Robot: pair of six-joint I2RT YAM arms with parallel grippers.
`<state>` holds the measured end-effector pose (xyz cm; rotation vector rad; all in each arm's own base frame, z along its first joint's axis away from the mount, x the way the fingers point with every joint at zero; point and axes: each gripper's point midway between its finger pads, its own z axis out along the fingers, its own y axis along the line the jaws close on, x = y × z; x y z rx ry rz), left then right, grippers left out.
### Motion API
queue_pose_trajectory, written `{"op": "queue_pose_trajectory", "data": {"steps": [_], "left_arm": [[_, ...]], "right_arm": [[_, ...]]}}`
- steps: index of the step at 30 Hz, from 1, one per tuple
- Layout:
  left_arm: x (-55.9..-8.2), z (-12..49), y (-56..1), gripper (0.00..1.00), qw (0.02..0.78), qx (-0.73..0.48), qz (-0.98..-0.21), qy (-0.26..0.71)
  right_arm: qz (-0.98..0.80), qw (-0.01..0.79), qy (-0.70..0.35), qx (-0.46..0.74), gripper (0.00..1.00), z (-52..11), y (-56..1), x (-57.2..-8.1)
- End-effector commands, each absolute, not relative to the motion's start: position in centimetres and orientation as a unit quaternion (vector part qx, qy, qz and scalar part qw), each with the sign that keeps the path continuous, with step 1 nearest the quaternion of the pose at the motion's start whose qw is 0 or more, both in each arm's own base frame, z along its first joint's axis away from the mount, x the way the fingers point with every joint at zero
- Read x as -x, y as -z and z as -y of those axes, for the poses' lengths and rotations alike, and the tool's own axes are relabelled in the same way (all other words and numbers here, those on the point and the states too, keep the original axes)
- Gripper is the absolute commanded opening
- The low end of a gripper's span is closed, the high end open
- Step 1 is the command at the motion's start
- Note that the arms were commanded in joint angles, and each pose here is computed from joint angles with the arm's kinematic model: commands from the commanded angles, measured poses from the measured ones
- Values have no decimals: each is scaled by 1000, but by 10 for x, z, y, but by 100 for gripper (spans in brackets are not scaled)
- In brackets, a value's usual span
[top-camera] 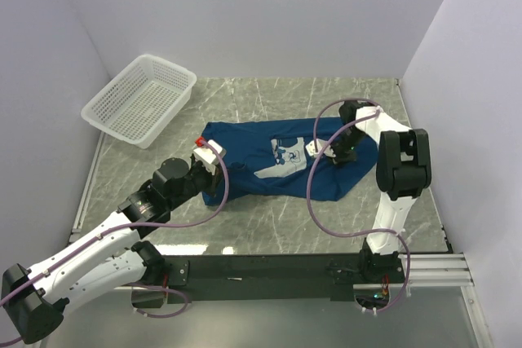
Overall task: Fold and stack the t-shirts
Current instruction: Fold the tshirt
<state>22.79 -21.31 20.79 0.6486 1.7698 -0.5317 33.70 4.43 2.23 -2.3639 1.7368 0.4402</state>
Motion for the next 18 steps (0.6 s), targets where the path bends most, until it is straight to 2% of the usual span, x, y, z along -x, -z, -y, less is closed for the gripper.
{"op": "queue_pose_trajectory", "data": {"steps": [1,4,6,9,10,14,18], "left_arm": [[-230,216,-224,1,581,-271,-730,238],[-230,216,-224,1,581,-269,-729,240],[-230,216,-225,1,583,-269,-728,240],[-230,216,-227,1,584,-268,-728,241],[-230,215,-226,1,583,-267,-728,241],[-228,214,-226,1,583,-265,-729,243],[-224,211,-228,1,582,-251,-731,252]], "right_arm": [[-588,127,-136,787,7,-46,-53,-337],[-594,139,-134,781,12,-45,-59,-335],[-598,143,-134,777,13,-44,-58,-333],[-602,150,-140,771,7,-46,-57,-331],[-603,152,-142,770,0,-47,-57,-331],[-623,190,-152,743,0,-49,-72,-334],[-711,261,-150,635,0,-38,-105,-342]]}}
